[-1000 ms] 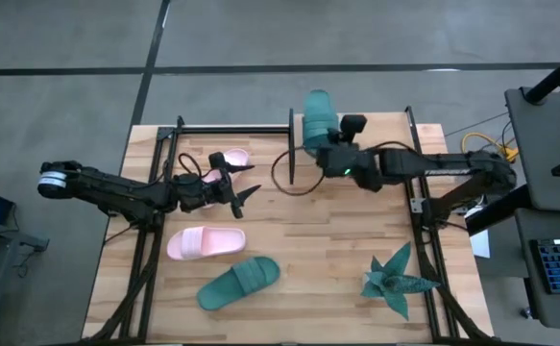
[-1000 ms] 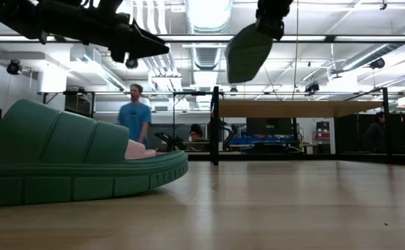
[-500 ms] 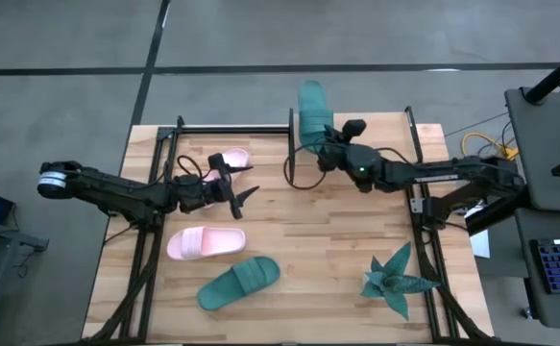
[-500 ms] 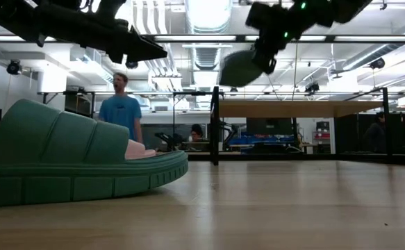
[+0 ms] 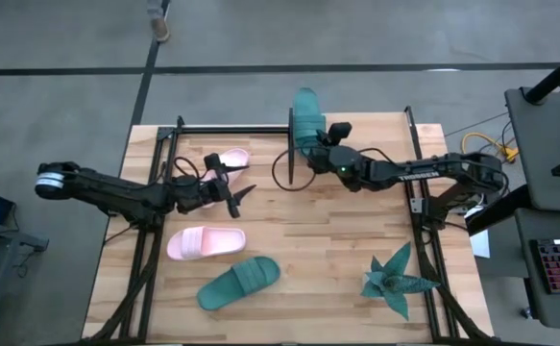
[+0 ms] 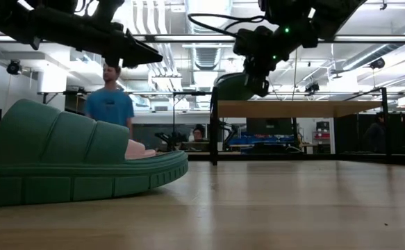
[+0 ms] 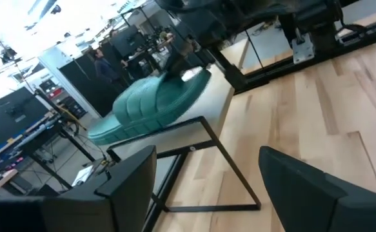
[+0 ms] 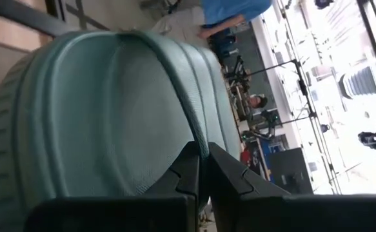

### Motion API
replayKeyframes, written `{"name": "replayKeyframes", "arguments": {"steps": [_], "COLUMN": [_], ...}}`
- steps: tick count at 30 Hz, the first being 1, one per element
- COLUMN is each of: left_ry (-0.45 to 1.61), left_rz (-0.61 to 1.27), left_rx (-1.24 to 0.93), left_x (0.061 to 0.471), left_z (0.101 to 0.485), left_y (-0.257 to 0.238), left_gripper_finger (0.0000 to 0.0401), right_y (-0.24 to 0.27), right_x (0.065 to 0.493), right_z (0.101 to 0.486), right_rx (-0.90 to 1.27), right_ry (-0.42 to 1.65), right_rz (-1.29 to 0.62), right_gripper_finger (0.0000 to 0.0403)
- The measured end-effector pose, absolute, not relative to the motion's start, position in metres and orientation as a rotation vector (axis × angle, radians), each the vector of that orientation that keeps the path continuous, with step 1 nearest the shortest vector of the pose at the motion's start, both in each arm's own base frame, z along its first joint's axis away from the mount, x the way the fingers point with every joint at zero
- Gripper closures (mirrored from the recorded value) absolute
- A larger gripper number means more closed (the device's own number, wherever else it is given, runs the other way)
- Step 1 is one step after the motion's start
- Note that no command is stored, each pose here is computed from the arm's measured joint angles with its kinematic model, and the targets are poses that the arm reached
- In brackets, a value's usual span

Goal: Pick and place slides into the shelf
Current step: Put the top green slipper on the shelf

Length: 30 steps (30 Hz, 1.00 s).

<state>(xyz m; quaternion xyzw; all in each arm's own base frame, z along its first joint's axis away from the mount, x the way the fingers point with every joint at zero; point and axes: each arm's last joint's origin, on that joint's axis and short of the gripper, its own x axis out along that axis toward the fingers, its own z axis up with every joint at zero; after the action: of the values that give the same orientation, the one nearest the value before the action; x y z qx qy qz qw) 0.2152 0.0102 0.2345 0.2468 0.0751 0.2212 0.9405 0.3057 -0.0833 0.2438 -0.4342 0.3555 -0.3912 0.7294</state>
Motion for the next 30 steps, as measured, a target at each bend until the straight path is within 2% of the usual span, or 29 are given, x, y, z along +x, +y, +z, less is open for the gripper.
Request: {"name": "replayKeyframes", "arguments": {"steps": [18,30], "left_ry": [0.141,0.137], "left_rz": [0.456,0.456], "left_rx": [0.500,0.499], "left_x": [0.210,0.210], "left_z": [0.235,0.235], "left_y": [0.010,0.010], "left_gripper_finger": [0.0144,0.0144], "right_y": [-0.079,-0.069], "right_x": [0.299,0.301], "right_z": [0.236,0.238], "right_rx": [-0.850,-0.856], "right_ry": [0.805,0.785], "right_rz": [-0.792,-0.769], "right_gripper_finger": [0.0394,0.0394]}}
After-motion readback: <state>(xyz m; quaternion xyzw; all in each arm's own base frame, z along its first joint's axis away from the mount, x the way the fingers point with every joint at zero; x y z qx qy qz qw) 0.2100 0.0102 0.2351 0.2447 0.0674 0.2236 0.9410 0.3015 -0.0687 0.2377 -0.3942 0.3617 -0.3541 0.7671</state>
